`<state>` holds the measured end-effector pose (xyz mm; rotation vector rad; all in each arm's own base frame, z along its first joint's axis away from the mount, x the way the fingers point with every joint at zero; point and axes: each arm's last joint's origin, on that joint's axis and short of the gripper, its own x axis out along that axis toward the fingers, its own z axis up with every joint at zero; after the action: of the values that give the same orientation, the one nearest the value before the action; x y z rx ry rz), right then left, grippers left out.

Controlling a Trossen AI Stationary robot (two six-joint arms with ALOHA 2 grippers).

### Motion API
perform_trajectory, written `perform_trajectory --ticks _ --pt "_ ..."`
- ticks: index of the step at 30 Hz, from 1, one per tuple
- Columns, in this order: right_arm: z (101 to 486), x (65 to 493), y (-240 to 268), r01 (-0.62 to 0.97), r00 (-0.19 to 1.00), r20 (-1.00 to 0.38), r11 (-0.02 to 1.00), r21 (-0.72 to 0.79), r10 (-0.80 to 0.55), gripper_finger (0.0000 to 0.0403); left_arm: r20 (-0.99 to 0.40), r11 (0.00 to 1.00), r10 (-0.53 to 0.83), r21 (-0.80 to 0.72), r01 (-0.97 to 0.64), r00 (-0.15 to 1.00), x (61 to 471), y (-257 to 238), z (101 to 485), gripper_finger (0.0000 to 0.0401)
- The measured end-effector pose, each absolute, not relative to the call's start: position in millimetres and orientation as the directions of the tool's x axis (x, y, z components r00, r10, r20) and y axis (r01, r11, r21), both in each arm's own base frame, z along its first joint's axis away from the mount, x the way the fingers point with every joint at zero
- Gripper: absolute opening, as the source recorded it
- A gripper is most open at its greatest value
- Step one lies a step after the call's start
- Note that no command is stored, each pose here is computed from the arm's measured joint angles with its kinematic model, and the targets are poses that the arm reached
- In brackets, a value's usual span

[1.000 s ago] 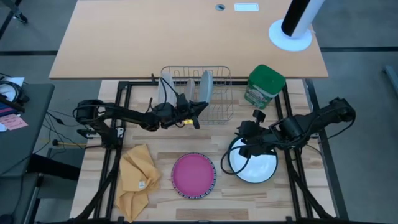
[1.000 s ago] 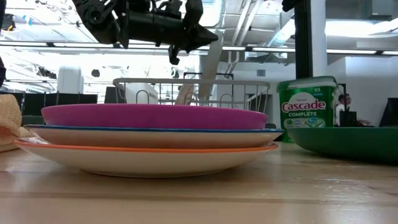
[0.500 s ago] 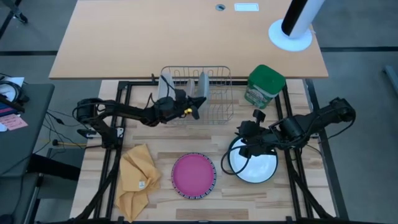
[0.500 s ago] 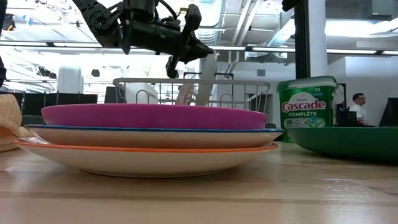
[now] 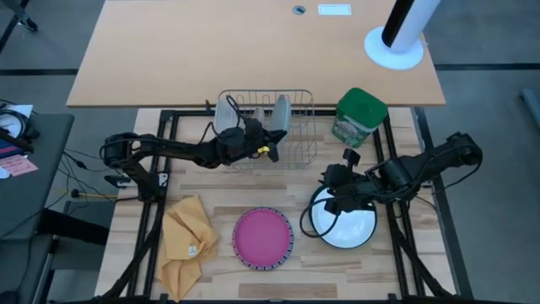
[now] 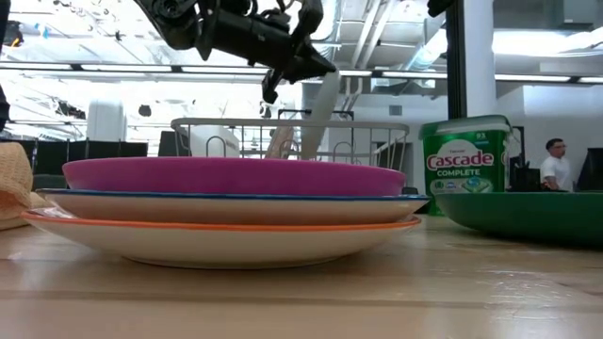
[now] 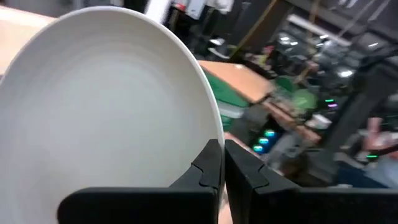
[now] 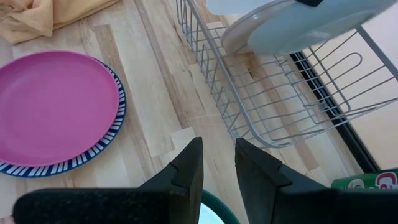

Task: Sort dishes
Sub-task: Put the light blue plate into the dish rack

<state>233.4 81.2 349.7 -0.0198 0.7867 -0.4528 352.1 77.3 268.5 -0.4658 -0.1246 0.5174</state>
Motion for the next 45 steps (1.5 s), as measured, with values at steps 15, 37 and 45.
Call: perform_trajectory --ticks 15,37,45 --pt "349.6 233.4 81.3 0.387 0.615 -0.682 0.905 -0.176 -0.396 0.0095 -0.109 0.682 0.59 -0.463 -0.566 0.8 347.4 85.1 259.4 0.0" --pt "349.6 232.8 82.8 0.382 0.617 -0.682 0.907 -0.175 -0.391 0.0095 -0.196 0.688 0.582 -0.398 -0.606 0.789 346.1 83.0 250.9 0.0" --pt "349.6 232.8 82.8 0.382 0.617 -0.682 0.907 -0.175 -0.391 0.0095 -0.228 0.684 0.58 -0.385 -0.62 0.782 343.7 82.4 250.1 0.0"
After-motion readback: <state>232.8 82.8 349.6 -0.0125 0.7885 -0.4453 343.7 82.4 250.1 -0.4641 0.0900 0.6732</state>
